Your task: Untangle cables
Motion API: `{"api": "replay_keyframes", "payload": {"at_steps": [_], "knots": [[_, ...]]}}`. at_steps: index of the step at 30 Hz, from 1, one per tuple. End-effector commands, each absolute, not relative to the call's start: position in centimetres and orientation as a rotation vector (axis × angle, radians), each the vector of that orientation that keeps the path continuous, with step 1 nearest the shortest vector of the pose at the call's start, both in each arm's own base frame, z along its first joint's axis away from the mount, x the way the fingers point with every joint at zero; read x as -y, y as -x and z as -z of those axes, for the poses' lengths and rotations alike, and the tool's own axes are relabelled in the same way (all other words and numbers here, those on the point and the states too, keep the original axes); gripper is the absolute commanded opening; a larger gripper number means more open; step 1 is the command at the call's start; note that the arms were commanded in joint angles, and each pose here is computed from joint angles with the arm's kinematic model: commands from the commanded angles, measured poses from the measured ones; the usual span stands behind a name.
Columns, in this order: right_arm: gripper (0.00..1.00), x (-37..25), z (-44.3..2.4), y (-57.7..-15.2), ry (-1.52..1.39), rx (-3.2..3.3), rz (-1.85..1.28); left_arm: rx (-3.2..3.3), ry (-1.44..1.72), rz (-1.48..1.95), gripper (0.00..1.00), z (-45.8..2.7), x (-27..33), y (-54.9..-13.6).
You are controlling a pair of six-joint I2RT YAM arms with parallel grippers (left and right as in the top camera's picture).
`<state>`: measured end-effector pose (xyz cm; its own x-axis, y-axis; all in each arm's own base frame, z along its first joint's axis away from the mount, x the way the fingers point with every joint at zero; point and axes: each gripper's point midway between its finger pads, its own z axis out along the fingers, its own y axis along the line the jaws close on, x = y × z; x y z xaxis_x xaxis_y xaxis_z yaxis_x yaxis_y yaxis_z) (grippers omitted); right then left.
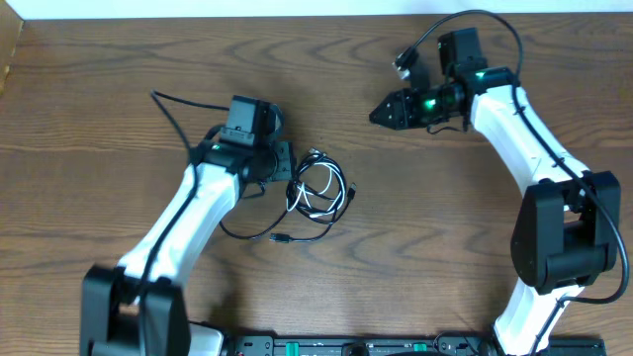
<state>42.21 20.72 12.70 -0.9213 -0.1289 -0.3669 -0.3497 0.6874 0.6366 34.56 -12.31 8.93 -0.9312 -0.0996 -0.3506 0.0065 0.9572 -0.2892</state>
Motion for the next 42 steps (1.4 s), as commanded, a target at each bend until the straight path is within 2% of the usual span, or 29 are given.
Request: {"api": "replay_keyframes", "payload": {"at_steps": [1,5,7,10,11,17,21,30,42], "knots": [[0.33,-22.9,-12.0,-40.2,0.478,-2.617,-1.114,-2.806,0.334,0.261,0.49,-6.2,9.9,-34.4],[0.46,-25.7,-11.3,-38.6,0.664,-2.562,-1.112,-2.824,0.478,0.284,0.48,-5.2,7.8,-34.6],[0.45,-27.3,-11.2,-37.7,0.746,-2.53,-1.115,-2.816,0.555,0.357,0.48,-5.3,6.6,-34.9],[0.33,-29.4,-10.5,-36.7,0.827,-2.517,-1.052,-2.796,0.632,0.472,0.48,-5.6,4.9,-35.2],[0.31,-30.0,-9.9,-36.5,0.85,-2.52,-1.009,-2.789,0.665,0.492,0.48,-5.7,4.3,-35.3],[0.33,-34.2,-7.5,-35.2,0.984,-2.478,-0.91,-2.794,0.776,0.489,0.5,-5.5,2.2,-34.5],[0.34,-35.2,-5.0,-35.0,0.916,-2.555,-0.839,-2.796,0.776,0.489,0.54,-5.4,2.2,-34.5],[0.33,-35.4,-3.5,-31.7,0.933,-2.685,-0.919,-2.812,0.784,0.486,0.58,-5.3,2.2,-34.1],[0.31,-35.6,-1.1,-30.0,0.954,-2.76,-1.009,-2.811,0.787,0.464,0.58,-5.3,2.0,-34.1]]}}
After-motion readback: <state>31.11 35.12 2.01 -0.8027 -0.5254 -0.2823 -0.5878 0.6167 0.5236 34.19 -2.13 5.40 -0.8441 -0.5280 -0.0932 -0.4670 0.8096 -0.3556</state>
